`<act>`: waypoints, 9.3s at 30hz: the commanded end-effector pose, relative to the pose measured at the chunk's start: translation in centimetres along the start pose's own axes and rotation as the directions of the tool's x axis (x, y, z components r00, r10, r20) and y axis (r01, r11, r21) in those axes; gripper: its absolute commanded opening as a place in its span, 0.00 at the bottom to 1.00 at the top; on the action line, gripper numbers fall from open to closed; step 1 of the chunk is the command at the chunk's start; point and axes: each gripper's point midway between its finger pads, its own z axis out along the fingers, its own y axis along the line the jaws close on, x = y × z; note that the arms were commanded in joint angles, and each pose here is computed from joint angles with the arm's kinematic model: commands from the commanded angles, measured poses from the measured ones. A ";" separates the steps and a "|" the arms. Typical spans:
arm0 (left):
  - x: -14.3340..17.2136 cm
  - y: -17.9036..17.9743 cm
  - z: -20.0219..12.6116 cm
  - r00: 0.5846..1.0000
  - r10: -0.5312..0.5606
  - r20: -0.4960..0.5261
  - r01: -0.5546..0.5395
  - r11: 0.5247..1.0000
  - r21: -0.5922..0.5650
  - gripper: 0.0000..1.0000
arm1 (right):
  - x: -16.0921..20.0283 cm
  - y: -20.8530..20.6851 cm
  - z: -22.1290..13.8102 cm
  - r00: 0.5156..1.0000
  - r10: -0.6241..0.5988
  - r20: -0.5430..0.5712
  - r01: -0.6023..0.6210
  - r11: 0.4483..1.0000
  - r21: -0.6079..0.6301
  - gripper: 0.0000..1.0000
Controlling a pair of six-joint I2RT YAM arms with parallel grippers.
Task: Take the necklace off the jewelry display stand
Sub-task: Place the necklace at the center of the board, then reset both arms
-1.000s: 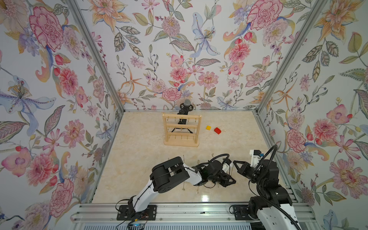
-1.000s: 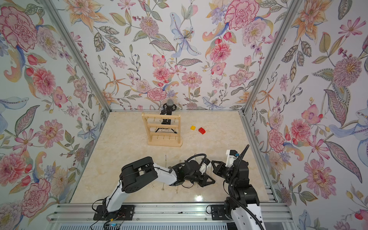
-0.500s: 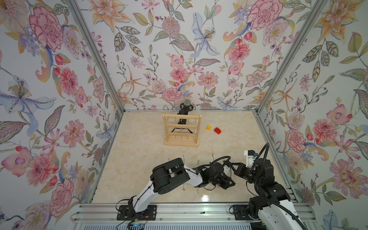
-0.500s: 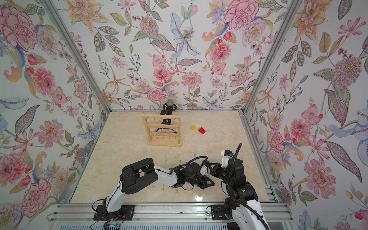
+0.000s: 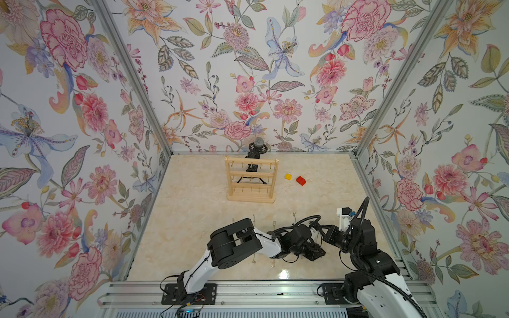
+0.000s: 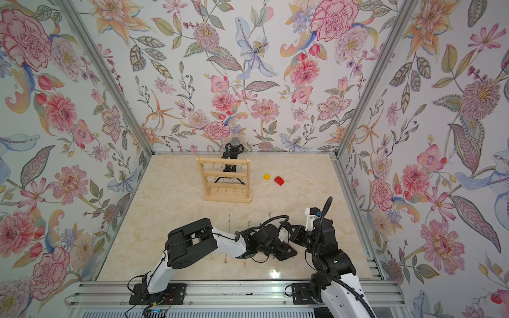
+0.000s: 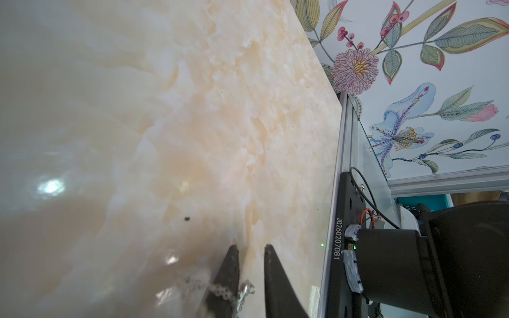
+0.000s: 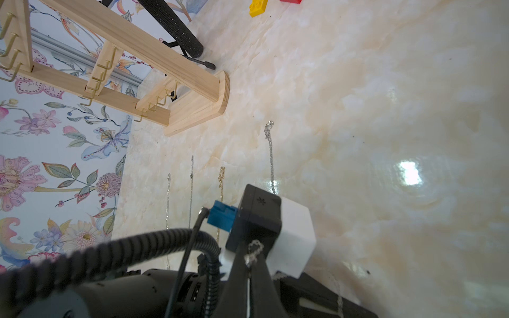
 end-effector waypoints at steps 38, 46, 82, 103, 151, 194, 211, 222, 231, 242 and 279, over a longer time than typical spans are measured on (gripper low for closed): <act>-0.3 0.7 -2.9 0.994 0.096 0.055 -0.082 0.974 -0.210 0.78 | -0.2 -0.2 0.0 0.999 -0.031 0.029 0.030 0.999 0.009 0.00; -0.6 0.3 -3.6 0.990 0.115 0.076 -0.096 0.971 -0.218 0.80 | -0.2 -0.5 0.1 0.999 -0.030 0.026 0.030 0.999 0.021 0.00; -3.3 -0.7 -12.2 0.915 0.320 0.245 -0.211 0.899 -0.384 0.83 | -3.4 -1.9 4.5 0.992 -0.124 -0.009 0.123 0.969 0.212 0.00; -5.0 -0.9 -21.1 0.803 0.443 0.400 -0.213 0.839 -0.501 0.87 | -5.0 -3.5 8.0 0.986 -0.156 -0.049 0.164 0.936 0.312 0.00; -3.1 -0.9 -25.5 0.677 0.482 0.556 -0.219 0.853 -0.473 0.88 | -4.5 -6.8 13.9 0.976 -0.127 -0.179 0.194 0.881 0.431 0.16; -6.0 -5.0 -30.8 0.655 0.511 0.556 -0.235 0.838 -0.493 0.99 | -12.7 -2.9 1.4 0.893 -0.303 0.334 0.133 0.885 0.447 1.00; -10.4 -4.8 -44.4 0.592 0.596 0.542 -0.062 0.705 -0.707 0.99 | -13.4 -4.1 -5.1 0.778 -0.330 0.535 0.070 0.891 0.448 1.00; -13.3 -5.4 -51.8 0.593 0.683 0.427 0.041 0.504 -0.863 0.99 | -13.7 -4.1 -5.1 0.777 -0.351 0.522 0.091 0.883 0.460 1.00; -16.0 -3.6 -55.9 0.599 0.691 0.403 0.129 0.413 -0.901 0.99 | -14.0 -4.4 -2.8 0.805 -0.391 0.446 0.164 0.869 0.466 1.00; -17.5 3.0 -59.6 0.593 0.646 0.481 0.238 0.430 -0.871 0.99 | -13.7 -4.4 -0.9 0.664 -0.537 0.519 0.324 0.833 0.448 1.00; -8.1 22.9 -59.3 0.638 0.647 0.417 0.369 0.218 -0.904 0.99 | -16.7 -9.0 3.7 0.628 -0.647 0.431 0.358 0.733 0.578 1.00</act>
